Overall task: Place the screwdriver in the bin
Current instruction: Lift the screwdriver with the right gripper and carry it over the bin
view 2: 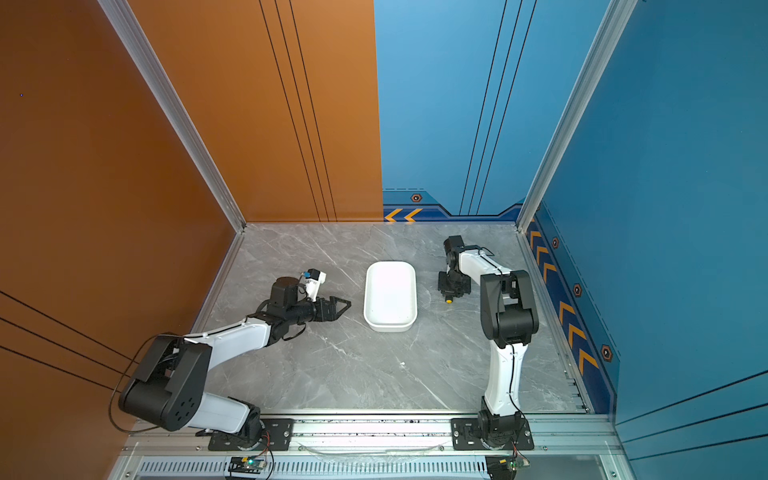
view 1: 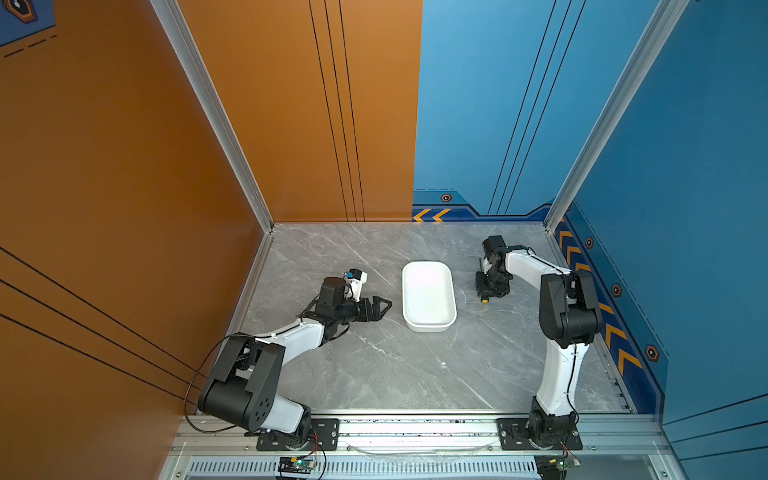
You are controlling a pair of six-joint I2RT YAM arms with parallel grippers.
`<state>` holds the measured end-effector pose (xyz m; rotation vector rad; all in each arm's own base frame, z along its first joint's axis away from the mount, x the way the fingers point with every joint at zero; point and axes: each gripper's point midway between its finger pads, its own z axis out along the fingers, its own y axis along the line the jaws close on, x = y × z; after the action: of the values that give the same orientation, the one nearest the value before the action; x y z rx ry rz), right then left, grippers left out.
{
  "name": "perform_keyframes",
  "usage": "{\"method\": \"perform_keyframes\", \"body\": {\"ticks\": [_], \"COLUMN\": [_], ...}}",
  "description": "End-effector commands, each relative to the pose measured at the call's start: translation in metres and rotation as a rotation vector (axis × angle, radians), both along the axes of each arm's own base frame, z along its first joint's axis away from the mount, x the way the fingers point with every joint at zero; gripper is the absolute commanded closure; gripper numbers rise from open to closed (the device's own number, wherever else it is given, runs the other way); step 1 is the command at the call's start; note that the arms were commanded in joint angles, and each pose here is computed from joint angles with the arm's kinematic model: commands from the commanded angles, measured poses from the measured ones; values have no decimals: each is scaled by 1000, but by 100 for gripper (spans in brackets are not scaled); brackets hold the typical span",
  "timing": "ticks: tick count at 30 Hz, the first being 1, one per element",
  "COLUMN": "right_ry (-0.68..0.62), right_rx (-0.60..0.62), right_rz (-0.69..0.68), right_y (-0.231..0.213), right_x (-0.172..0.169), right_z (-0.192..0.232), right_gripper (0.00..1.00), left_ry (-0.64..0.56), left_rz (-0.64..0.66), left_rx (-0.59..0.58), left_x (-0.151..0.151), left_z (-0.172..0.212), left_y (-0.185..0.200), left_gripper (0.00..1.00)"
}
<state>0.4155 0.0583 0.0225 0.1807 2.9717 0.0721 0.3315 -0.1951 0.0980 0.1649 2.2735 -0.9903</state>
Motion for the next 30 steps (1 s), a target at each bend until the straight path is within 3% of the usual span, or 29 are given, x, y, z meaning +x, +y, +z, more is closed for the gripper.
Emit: {"method": "perform_keyframes", "body": {"ticks": [1,7,15,22,30], "right_ry": [-25,-139,-261,-262,-206], "right_rx": [-3,64,154,125,83], "right_rz": [-2,6,87,112,120], "right_y": [1,29,121,173,200], "right_x": [-8,-17,-39,-57,-62], "right_z": [24,78,136,126,86], "right_gripper": [100,100,100,100,99], "left_ry": [-36,-42,-42,-44,-51], "left_rz": [-20,-32,-51,-64,-73], "left_rx": [1,6,12,2,-6], "left_x": [1,1,1,2,2], "left_z": [12,11,8,10,14], "left_y": [-3,-4,-6,-9,-11], "left_gripper": [2,2,2,2,2]}}
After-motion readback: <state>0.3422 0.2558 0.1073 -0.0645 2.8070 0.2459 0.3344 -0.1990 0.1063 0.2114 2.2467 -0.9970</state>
